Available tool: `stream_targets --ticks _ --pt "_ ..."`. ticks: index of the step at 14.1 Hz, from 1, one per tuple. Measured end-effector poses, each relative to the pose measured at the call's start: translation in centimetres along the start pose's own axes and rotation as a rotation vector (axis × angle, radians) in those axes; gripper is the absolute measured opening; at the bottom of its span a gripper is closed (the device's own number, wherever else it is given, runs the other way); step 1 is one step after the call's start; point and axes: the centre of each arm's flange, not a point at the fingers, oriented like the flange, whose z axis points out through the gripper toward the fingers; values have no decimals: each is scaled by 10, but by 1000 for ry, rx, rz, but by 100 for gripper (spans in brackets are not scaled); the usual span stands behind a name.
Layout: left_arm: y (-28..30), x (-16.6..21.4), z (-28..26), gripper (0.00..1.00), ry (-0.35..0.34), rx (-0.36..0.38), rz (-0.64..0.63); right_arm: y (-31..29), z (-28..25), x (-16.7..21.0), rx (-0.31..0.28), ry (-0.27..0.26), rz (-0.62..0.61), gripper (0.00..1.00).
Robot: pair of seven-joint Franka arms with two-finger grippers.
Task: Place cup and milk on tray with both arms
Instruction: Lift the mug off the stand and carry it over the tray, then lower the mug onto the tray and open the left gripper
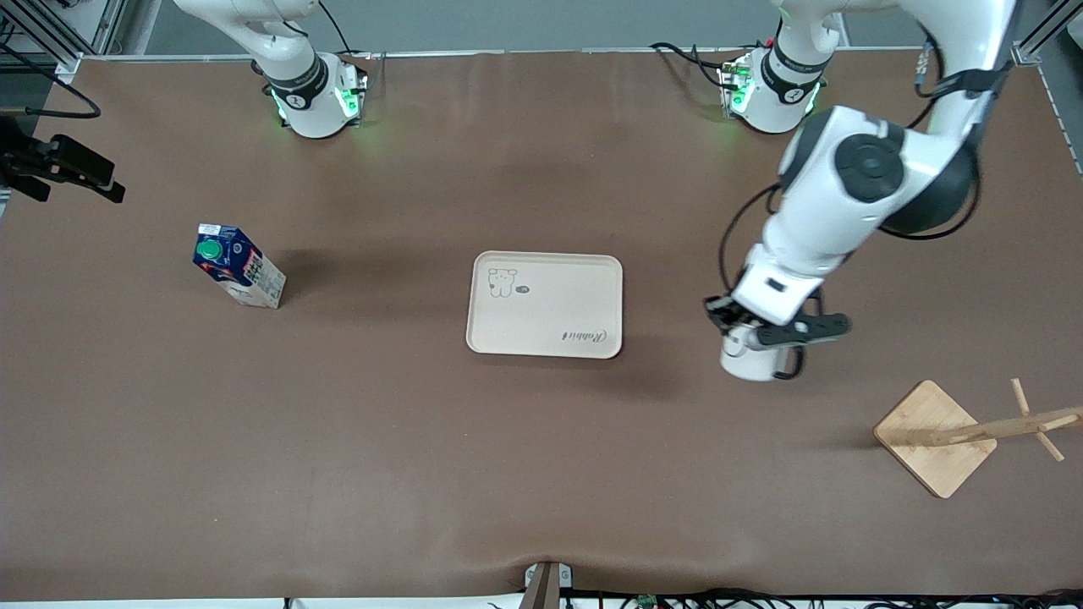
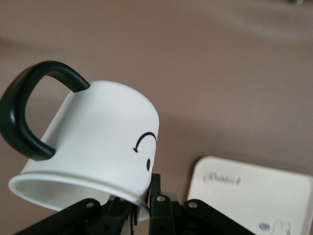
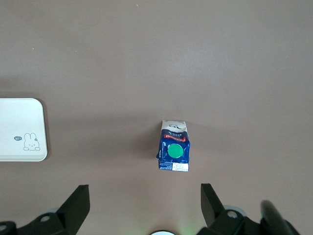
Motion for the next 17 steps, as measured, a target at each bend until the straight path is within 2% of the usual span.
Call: stream_targets --ticks 4,7,11,17 --pt "82 -45 55 11 -145 35 11 2 0 0 0 0 4 100" --pt "129 -77 105 11 -223 52 23 3 1 1 0 -2 6 100" --pt "159 -108 144 11 -338 81 36 5 3 3 1 -1 10 100" --pt "172 -146 178 11 -425 161 75 5 16 15 0 -10 8 100"
